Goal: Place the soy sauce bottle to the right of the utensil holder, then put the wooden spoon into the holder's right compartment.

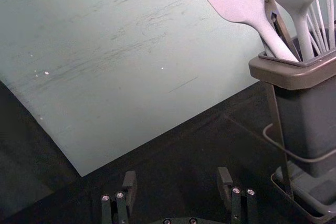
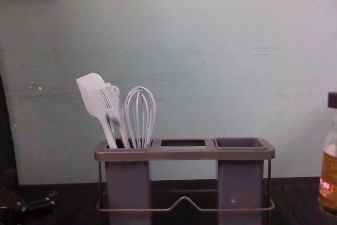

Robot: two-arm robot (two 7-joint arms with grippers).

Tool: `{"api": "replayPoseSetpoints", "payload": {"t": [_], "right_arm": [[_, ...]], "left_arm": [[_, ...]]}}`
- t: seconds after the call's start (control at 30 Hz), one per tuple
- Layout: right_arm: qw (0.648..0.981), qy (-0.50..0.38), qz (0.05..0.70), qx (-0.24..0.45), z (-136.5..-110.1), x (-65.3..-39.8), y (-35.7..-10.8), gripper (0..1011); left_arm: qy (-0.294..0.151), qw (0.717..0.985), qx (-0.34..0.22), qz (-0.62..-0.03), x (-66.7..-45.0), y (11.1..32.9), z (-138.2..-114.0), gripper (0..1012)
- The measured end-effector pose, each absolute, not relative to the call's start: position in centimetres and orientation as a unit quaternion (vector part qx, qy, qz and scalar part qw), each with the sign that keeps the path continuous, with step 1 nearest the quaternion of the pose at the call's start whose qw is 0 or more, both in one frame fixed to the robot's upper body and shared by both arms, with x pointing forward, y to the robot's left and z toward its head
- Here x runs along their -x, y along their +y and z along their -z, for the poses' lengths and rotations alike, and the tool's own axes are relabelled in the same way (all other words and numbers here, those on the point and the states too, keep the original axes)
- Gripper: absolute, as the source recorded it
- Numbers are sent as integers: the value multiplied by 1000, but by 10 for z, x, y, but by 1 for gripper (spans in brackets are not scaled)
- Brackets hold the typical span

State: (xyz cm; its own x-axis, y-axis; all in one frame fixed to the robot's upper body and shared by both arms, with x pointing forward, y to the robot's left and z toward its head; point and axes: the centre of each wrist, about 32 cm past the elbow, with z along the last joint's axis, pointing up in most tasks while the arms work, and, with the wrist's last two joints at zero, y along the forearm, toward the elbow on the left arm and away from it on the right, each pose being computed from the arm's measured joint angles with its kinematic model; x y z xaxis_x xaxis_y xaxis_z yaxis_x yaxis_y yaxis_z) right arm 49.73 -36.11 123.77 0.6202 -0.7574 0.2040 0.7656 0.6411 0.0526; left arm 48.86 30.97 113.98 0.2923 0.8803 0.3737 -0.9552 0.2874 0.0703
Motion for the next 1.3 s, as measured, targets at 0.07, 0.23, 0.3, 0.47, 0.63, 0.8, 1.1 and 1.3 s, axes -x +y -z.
{"api": "replayPoseSetpoints", "payload": {"t": [0.07, 0.23, 0.3, 0.47, 0.63, 0.8, 1.1, 1.3], "right_arm": [[899, -103, 424, 18, -1233, -501, -360, 390], [901, -98, 423, 14, -1222, -511, -353, 390], [902, -93, 421, 13, -1216, -517, -348, 390], [906, -88, 415, 12, -1210, -523, -340, 390], [906, -86, 414, 14, -1205, -529, -333, 390], [906, -85, 415, 14, -1201, -533, -328, 390], [905, -82, 416, 17, -1191, -536, -324, 390], [905, -80, 417, 18, -1183, -538, -323, 390]], "left_arm": [[-132, 791, -142, -580, -489, 310, -1140, 1005], [-132, 791, -141, -580, -489, 310, -1140, 1005], [-132, 791, -141, -580, -489, 310, -1140, 1005], [-132, 791, -141, -580, -489, 310, -1140, 1005], [-132, 791, -141, -580, -489, 310, -1140, 1005], [-132, 791, -141, -580, -489, 310, -1140, 1005], [-132, 791, -141, -580, -489, 310, -1140, 1005], [-132, 791, -142, -580, -489, 310, -1140, 1005]]}}
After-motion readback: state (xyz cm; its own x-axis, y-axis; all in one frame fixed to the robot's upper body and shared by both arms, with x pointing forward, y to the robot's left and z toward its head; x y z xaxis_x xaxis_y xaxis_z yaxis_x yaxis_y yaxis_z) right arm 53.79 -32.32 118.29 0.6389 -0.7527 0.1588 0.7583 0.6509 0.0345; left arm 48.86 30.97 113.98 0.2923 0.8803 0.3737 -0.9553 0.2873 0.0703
